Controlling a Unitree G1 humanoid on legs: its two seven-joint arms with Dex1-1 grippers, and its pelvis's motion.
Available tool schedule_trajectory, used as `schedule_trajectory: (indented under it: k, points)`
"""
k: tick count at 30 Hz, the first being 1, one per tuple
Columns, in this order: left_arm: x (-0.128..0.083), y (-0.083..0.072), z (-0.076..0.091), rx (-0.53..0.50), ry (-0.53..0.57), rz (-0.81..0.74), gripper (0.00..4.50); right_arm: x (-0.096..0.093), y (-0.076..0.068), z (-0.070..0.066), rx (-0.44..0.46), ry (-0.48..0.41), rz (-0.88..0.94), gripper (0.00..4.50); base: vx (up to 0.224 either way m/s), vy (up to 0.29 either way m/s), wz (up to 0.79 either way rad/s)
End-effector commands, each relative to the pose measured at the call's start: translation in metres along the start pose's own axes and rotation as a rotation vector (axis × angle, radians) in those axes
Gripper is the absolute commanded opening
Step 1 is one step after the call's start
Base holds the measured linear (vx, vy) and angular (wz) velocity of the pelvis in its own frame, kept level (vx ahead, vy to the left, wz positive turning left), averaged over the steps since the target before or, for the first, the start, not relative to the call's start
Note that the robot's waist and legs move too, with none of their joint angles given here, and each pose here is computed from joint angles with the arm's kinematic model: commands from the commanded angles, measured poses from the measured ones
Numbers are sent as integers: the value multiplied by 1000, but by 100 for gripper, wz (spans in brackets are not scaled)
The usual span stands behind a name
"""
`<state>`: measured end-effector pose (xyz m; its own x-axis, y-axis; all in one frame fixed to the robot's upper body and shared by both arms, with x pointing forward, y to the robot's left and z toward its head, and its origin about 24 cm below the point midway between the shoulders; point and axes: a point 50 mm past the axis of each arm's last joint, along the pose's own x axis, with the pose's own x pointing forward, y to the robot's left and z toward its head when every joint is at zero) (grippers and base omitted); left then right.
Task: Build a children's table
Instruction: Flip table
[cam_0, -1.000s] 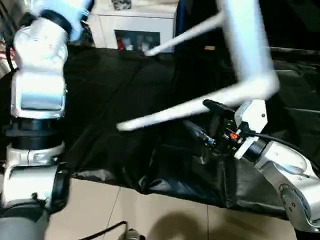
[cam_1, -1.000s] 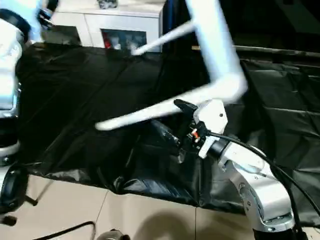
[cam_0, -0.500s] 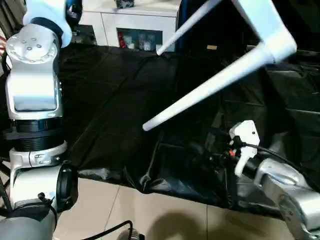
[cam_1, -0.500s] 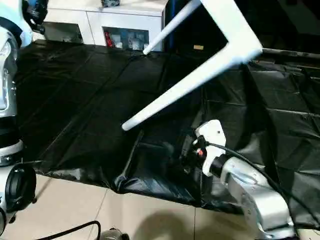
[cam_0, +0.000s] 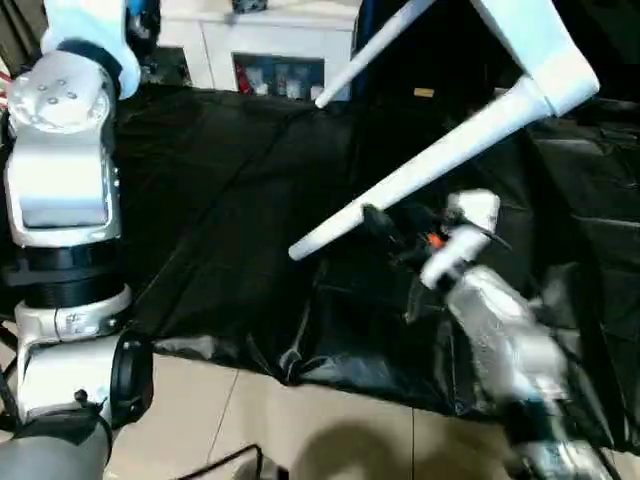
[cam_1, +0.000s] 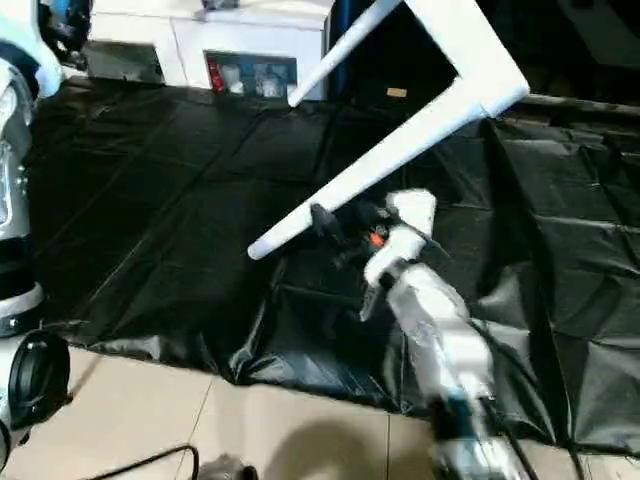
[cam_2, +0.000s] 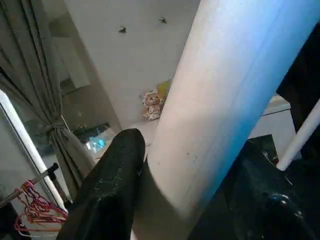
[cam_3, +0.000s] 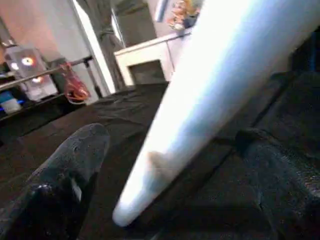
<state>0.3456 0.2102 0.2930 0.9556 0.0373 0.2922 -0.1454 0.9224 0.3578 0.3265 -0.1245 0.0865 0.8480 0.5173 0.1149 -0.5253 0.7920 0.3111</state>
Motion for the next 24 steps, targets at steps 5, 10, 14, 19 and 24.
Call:
schedule_trajectory:
  k: [5,10,14,19,24]
  points:
    - [-3,0,-3,-76,6,-11,217,20,-10,5,80,-72,-34,422,0,0,0]
    - [-4,1,-5,-74,15,-11,216,28,-11,6,90,-88,-5,371,0,0,0]
    - [-5,3,-7,-72,21,-6,216,30,-9,7,104,-97,39,346,0,0,0]
    - [-5,2,-9,-73,29,-7,215,31,-6,5,123,-89,134,299,0,0,0]
    - [-5,1,-11,-77,37,-9,215,31,-5,7,123,-81,190,255,0,0,0]
